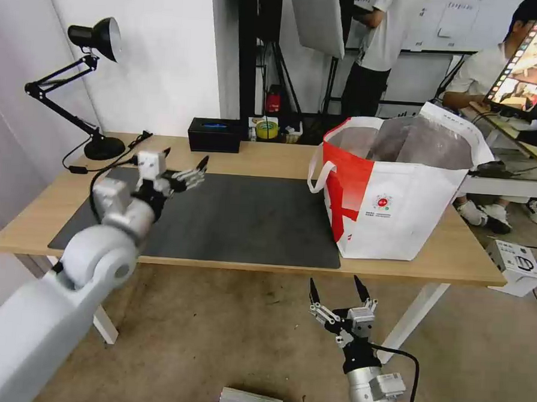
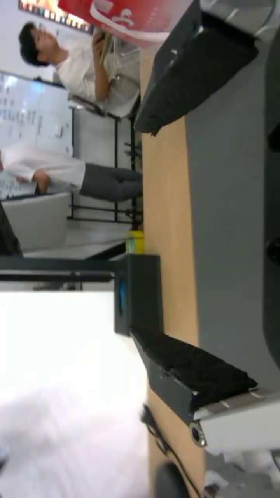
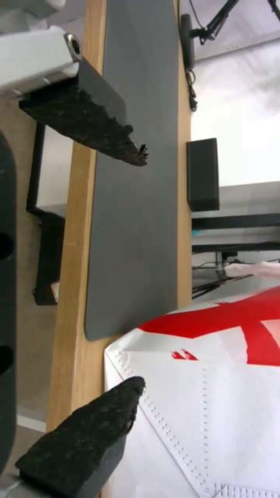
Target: Pick up the trash from the table and place it into the takeout bag.
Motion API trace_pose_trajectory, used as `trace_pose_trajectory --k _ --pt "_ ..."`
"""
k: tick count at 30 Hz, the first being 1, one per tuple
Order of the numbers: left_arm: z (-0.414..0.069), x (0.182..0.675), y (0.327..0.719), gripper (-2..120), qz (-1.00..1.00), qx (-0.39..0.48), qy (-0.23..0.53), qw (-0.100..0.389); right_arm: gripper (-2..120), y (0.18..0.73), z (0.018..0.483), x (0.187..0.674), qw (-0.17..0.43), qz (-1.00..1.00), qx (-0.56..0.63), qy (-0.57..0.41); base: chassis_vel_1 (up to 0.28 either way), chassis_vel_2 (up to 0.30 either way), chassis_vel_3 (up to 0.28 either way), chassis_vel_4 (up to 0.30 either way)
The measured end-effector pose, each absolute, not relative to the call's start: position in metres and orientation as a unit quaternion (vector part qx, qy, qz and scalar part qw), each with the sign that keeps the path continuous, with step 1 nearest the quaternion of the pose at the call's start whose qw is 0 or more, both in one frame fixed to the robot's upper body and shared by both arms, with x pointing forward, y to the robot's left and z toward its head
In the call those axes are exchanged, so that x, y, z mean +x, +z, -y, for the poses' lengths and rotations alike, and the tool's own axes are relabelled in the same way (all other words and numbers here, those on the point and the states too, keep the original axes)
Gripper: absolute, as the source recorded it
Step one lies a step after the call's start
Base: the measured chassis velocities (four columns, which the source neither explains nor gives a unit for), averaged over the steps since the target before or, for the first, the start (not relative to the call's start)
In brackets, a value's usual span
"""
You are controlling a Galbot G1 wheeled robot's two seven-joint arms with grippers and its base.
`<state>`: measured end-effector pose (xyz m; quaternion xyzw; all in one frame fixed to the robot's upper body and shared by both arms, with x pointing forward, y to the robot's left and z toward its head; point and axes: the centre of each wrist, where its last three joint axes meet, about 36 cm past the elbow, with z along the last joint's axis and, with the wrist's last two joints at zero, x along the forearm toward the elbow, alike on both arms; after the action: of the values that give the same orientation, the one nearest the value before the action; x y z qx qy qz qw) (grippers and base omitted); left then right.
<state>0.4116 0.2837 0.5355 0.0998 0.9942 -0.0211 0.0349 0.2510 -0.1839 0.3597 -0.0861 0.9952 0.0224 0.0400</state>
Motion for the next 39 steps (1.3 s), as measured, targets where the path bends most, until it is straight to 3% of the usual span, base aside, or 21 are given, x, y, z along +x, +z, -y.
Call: trace_pose_trajectory --k 13,21,39 --pt "-0.265 0.335 0.487 100 -0.997 0.059 -0.041 0.029 100 0.360 0.184 0.251 0.040 -0.995 -0.086 0.022 0.000 0.000 0.000 0.000" --pt "-0.250 0.296 0.452 100 -0.998 0.053 0.003 0.026 100 0.360 0.184 0.251 0.040 -0.995 -0.086 0.022 0.000 0.000 0.000 0.000" --pt "-0.217 0.271 0.389 100 -0.998 0.053 0.028 0.002 100 0.360 0.184 0.251 0.040 -0.995 -0.086 0.022 0.000 0.000 0.000 0.000"
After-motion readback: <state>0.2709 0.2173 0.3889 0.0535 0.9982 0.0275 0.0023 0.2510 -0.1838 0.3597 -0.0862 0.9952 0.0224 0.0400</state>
